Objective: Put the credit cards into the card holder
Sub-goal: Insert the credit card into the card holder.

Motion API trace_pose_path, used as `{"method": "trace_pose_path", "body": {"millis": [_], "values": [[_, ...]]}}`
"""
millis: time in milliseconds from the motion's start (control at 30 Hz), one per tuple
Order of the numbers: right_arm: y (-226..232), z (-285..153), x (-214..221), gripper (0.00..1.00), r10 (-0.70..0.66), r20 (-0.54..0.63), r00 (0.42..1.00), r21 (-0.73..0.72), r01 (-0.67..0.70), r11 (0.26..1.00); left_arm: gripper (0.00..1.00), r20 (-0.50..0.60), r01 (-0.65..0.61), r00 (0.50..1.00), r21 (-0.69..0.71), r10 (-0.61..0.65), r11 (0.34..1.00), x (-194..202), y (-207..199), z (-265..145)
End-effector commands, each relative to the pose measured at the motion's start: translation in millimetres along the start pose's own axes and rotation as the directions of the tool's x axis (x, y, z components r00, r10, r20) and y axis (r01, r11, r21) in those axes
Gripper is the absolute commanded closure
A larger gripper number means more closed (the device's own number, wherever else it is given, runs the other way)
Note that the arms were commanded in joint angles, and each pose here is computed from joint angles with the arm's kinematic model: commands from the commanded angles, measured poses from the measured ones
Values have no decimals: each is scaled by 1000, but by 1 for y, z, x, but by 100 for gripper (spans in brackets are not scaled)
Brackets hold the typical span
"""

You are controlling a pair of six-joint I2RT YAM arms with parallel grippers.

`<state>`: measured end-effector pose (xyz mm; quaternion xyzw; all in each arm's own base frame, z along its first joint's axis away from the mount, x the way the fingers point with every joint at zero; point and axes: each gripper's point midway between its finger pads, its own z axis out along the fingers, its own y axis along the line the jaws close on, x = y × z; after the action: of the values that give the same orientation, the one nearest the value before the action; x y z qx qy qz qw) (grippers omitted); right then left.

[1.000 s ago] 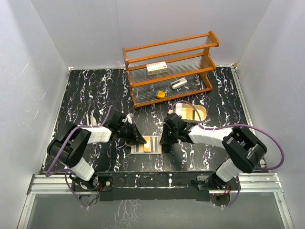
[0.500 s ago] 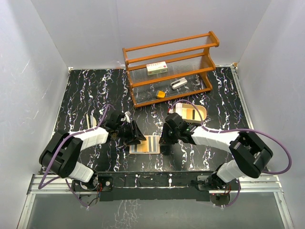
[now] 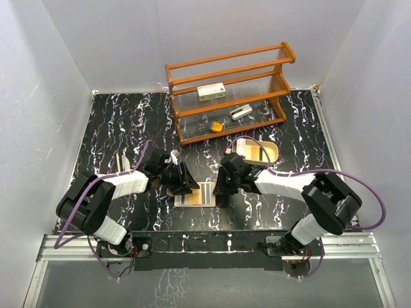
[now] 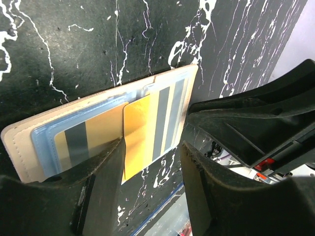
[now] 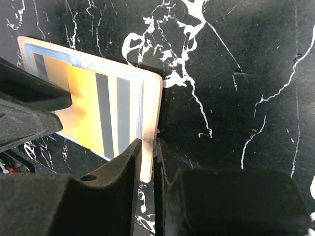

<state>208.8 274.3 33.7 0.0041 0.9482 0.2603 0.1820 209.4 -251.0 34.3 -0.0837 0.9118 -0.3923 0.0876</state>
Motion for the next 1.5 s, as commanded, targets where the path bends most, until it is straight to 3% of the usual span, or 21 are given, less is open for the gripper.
{"method": "trace_pose_path", "body": {"millis": [0,433,600,867,1167,1467], "values": [[2,7,-2,86,-4,21,1000,-19,5,1000,52,-19,8,1000,-27,-8,1000,8,8,5],[-15,13,-4,87,-33,46,998,49,31,998,56,-21,-21,1000,69,23,997,12,-31,17],[-11,-5,-17,84,-60,85,995,73,54,996,55,-8,-25,1000,6,26,1000,11,-27,8],[19,-25,-27,65,-71,92,993,-18,73,997,53,37,-41,998,-145,47,989,2,-14,-18],[49,-20,-21,59,-37,50,998,-164,45,985,51,137,6,990,-333,42,943,-16,28,-66],[42,-4,-21,50,-41,39,998,-126,46,991,47,143,52,990,-384,4,922,-6,58,-72]]}}
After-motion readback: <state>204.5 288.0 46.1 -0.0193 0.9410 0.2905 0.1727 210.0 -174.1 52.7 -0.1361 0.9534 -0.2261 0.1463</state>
